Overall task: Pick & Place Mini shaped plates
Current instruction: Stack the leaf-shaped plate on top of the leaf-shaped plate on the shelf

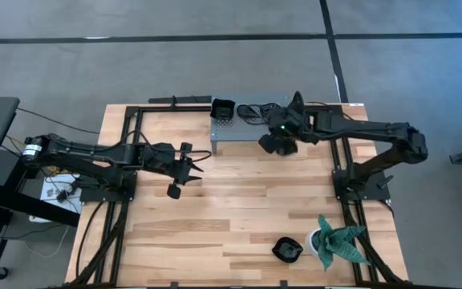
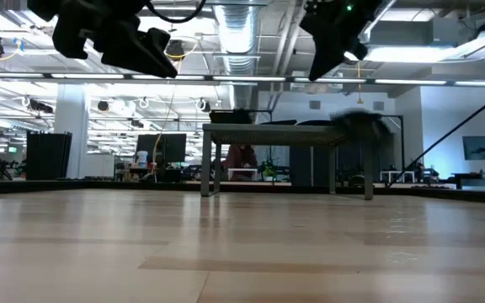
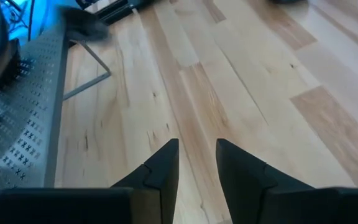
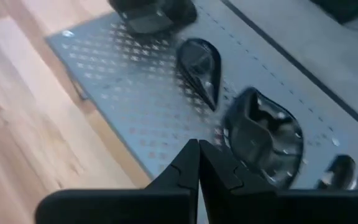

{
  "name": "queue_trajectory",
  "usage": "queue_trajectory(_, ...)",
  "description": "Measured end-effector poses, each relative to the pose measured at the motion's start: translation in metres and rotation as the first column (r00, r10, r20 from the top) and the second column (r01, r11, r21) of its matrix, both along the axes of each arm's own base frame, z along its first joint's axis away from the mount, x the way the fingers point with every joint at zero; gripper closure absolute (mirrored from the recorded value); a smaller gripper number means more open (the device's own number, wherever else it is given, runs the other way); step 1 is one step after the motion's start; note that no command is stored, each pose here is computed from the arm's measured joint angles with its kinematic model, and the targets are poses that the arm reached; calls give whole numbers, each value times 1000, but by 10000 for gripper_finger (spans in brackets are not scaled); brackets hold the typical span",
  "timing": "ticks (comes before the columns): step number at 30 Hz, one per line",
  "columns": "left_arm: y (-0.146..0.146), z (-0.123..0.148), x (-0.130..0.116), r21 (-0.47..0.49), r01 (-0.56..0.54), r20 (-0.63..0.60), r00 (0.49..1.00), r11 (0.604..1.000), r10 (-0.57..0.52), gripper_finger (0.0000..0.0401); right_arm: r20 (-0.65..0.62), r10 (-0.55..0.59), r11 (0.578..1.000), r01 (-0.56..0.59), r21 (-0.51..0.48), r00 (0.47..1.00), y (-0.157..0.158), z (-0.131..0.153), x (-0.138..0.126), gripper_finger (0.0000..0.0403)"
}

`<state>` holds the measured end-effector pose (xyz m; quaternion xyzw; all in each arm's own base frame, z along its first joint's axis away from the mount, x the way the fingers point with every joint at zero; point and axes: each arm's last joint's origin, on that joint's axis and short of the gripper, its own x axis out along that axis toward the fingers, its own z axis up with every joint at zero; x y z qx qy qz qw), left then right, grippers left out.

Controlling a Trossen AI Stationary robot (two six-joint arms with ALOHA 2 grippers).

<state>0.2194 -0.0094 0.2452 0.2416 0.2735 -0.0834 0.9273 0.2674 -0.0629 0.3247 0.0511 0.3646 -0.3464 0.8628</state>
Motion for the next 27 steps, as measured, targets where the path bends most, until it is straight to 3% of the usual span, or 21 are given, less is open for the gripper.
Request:
queue_trajectory(6, 0, 0, 0, -25, -16, 0, 1000, 1000, 16, 293, 39, 53, 997, -55, 53, 998, 25, 3, 7, 402)
queue_trajectory(14, 0, 0, 0, -26, -16, 1, 1000, 1000, 16, 293, -173, 170, 970, -134, 203, 970, 68, -32, 15, 396)
queue_trajectory(20, 0, 0, 0, -67, -43, -1, 999, 997, 43, 293, -293, 284, 916, -169, 363, 913, 83, -73, 38, 337)
queue_trajectory(23, 0, 0, 0, -94, -61, -3, 998, 994, 61, 293, -364, 276, 904, -112, 413, 890, 85, -96, 47, 304)
queue_trajectory(27, 0, 0, 0, -112, -73, -5, 997, 991, 73, 293, -482, 165, 896, 74, 439, 860, 85, -120, 48, 267)
